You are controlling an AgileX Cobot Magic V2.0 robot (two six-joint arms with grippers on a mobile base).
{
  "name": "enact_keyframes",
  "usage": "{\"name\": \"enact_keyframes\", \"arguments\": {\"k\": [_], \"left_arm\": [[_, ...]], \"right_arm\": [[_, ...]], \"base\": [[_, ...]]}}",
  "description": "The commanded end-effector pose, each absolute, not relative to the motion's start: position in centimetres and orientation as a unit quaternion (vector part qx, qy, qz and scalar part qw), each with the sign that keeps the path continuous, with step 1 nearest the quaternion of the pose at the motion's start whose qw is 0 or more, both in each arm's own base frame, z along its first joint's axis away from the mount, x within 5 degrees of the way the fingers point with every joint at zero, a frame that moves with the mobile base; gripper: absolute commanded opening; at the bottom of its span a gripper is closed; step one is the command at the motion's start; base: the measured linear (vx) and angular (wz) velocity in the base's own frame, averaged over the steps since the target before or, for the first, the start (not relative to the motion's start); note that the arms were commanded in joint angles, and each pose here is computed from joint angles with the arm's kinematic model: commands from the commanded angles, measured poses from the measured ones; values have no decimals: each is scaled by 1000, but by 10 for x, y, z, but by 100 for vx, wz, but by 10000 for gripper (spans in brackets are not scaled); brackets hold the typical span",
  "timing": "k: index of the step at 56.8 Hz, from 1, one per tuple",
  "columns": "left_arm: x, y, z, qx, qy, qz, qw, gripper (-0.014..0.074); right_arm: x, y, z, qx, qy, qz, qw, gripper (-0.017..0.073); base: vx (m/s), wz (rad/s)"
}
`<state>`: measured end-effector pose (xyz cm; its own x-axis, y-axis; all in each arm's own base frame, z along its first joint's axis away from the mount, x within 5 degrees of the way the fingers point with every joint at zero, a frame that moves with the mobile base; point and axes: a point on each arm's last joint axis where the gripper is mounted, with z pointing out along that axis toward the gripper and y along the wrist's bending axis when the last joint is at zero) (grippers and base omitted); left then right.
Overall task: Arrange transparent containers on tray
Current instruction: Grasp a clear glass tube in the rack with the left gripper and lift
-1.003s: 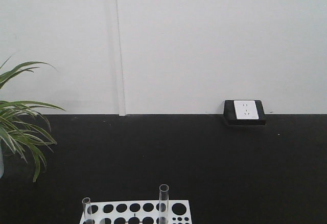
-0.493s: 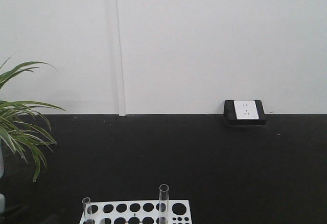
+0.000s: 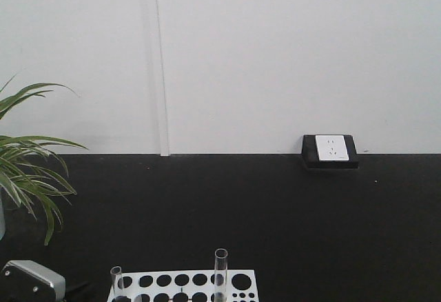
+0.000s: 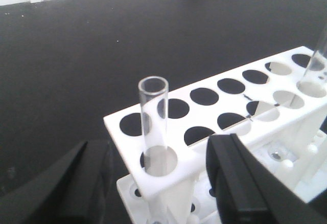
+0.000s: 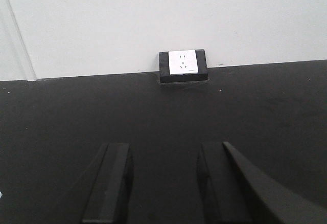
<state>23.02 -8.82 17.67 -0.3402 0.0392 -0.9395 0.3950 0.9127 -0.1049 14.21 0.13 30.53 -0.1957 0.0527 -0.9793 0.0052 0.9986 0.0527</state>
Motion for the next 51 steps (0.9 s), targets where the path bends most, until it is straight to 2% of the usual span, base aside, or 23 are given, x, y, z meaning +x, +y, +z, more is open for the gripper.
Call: {"name": "enact_keyframes", "arguments": {"k": [1,13,33,51], "left_arm": [[243,-95,196,129,756,-182,616,524],[264,-102,199,128,751,-183,622,524],[271,-106,184,123,749,-194,621,504],[271,-106,185,118,745,-200,625,298]], "right_arm": [[145,2,324,13,735,19,678,385],[145,2,324,12,735,18,678,385],[145,1,323,12,738,18,674,385],[145,1,323,11,739,17,674,385]], "base": [[0,0],[0,0],[0,0],[0,0]]}}
